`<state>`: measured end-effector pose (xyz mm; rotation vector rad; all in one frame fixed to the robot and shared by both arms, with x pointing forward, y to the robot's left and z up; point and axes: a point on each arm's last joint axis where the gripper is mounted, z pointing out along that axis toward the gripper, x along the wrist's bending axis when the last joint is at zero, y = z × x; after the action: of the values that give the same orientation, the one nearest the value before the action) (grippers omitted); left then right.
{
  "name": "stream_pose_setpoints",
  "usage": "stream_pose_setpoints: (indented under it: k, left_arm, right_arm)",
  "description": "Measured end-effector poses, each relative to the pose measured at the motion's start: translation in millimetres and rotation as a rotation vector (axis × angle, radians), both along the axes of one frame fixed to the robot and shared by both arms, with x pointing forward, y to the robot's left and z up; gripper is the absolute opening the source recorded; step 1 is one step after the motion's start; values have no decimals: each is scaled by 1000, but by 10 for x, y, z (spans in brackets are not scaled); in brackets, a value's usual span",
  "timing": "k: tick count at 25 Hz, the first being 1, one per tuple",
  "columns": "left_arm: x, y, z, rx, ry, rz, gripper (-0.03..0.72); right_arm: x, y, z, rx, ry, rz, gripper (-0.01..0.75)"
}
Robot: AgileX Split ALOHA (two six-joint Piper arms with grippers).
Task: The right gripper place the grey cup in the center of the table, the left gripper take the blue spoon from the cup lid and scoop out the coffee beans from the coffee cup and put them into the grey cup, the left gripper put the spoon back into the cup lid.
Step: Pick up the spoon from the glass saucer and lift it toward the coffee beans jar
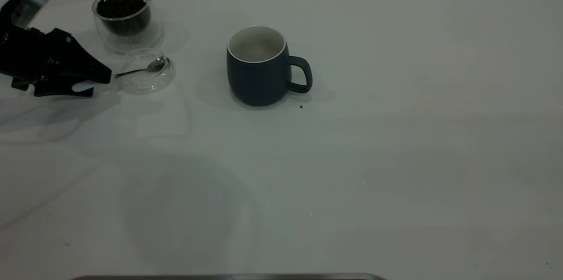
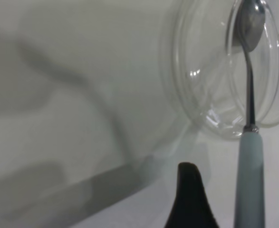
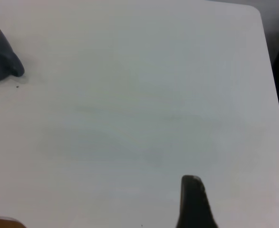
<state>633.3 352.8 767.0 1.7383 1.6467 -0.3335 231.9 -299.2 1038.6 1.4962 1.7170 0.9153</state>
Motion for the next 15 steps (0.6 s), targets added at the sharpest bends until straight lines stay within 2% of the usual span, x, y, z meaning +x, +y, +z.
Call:
stream_pose_setpoints:
  k: [10, 15]
  left_arm:
    - [9, -48, 11, -16, -1, -7, 589]
    - [8, -48, 11, -16, 0, -8, 509]
  right_arm:
    - [0, 0, 0, 1, 0, -1, 460]
    - [0, 0, 0, 1, 0, -1, 460]
